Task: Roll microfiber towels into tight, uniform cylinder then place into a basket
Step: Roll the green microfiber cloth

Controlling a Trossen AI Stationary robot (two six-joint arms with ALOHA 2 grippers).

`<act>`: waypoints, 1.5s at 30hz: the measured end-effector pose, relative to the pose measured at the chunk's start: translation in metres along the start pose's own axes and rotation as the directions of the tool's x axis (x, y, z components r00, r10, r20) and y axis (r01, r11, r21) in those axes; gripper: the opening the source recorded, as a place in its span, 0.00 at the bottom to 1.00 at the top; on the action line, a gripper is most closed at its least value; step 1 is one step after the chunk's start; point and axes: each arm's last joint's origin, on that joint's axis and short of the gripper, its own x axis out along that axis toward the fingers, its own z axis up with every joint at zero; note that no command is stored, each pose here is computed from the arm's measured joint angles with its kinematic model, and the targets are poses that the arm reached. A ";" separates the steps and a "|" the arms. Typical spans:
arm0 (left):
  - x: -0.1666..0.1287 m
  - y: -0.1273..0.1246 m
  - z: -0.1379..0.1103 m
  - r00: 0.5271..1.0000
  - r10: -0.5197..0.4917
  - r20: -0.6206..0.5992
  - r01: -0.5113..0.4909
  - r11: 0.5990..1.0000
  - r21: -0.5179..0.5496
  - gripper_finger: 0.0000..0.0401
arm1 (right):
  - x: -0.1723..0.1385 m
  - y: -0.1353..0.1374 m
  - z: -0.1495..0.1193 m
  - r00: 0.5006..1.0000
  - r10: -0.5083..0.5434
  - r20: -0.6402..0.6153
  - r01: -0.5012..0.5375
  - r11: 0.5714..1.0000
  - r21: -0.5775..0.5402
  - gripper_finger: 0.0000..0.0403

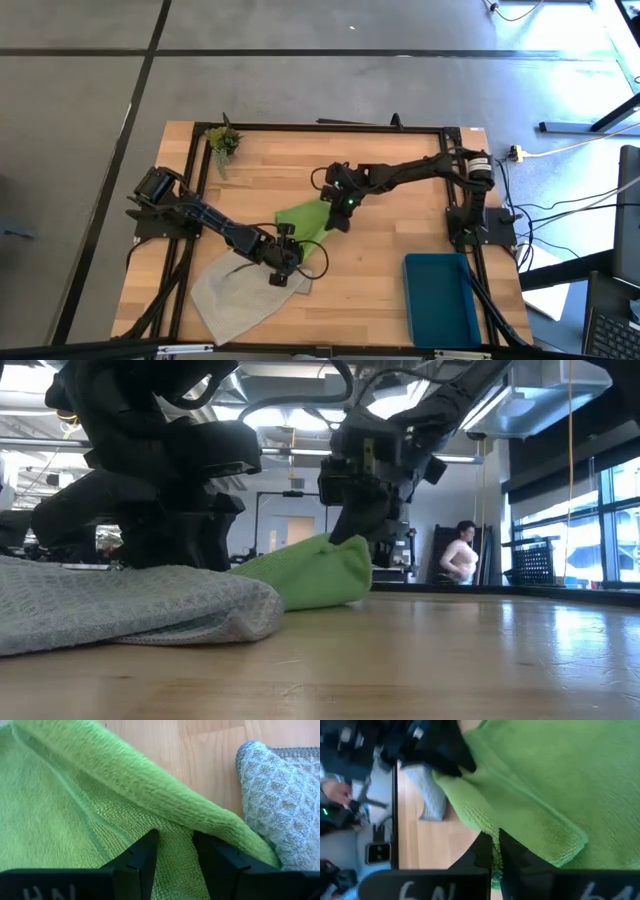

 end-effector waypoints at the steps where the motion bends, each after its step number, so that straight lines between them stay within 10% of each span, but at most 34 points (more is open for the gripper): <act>1: 0.000 0.000 0.000 1.000 0.000 0.000 0.000 1.000 0.001 0.33 | 0.000 -0.003 0.002 1.000 0.008 0.009 -0.008 1.000 0.008 0.03; 23: -0.004 0.002 0.000 0.999 0.040 0.016 -0.040 0.999 0.018 0.33 | 0.020 -0.046 0.001 0.994 -0.108 0.036 0.105 0.992 0.075 0.03; 45: -0.096 0.028 0.011 0.978 0.058 0.201 -0.035 0.992 -0.120 0.33 | 0.026 -0.055 -0.001 0.987 -0.157 0.036 0.154 0.984 0.091 0.03</act>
